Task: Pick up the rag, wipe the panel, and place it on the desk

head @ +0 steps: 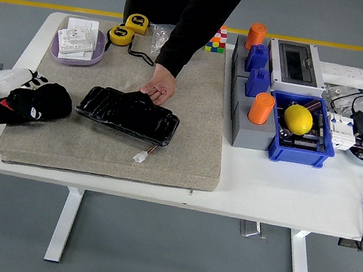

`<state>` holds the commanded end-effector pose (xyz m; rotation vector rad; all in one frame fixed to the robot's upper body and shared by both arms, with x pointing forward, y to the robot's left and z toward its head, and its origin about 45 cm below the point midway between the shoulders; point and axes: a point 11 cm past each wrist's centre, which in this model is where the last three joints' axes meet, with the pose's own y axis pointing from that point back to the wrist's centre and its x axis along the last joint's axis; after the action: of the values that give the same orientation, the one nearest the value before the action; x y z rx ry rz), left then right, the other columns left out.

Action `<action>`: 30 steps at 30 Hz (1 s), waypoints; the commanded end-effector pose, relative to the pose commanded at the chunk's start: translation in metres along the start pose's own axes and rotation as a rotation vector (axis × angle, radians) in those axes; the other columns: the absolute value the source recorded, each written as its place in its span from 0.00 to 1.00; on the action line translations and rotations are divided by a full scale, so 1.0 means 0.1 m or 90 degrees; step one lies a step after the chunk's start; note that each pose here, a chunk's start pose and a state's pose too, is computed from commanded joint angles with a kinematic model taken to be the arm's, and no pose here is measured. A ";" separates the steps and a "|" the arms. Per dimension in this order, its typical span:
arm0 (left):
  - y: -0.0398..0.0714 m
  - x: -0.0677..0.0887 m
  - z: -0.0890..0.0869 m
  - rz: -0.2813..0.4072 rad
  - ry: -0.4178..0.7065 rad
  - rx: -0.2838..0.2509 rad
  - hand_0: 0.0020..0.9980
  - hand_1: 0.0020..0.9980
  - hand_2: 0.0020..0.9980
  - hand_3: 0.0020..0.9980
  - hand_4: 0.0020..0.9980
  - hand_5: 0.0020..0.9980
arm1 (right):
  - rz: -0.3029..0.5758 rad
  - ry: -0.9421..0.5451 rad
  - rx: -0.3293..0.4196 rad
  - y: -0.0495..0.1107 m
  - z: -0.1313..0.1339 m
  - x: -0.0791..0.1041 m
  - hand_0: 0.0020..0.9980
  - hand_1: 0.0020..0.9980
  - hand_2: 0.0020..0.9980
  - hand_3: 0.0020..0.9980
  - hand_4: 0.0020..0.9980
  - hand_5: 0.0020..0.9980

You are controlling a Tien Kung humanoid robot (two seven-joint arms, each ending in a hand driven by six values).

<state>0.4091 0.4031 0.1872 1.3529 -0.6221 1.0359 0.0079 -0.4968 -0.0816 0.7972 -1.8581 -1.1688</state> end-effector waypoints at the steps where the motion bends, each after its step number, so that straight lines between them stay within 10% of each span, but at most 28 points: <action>1: 0.00 -0.01 0.00 -0.001 0.000 0.000 0.75 0.83 0.88 0.90 0.92 0.22 | 0.000 0.000 0.000 0.00 0.00 0.00 0.74 0.71 0.70 0.60 1.00 0.52; 30: -0.04 -0.19 -0.09 0.027 -0.001 0.024 0.62 0.69 0.70 0.68 0.82 0.20 | 0.002 -0.011 0.001 0.00 0.01 0.01 0.74 0.71 0.70 0.60 1.00 0.52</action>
<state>0.4026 0.4077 0.1671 1.3788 -0.6368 1.0855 0.0063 -0.4972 -0.0814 0.7869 -1.8735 -1.1759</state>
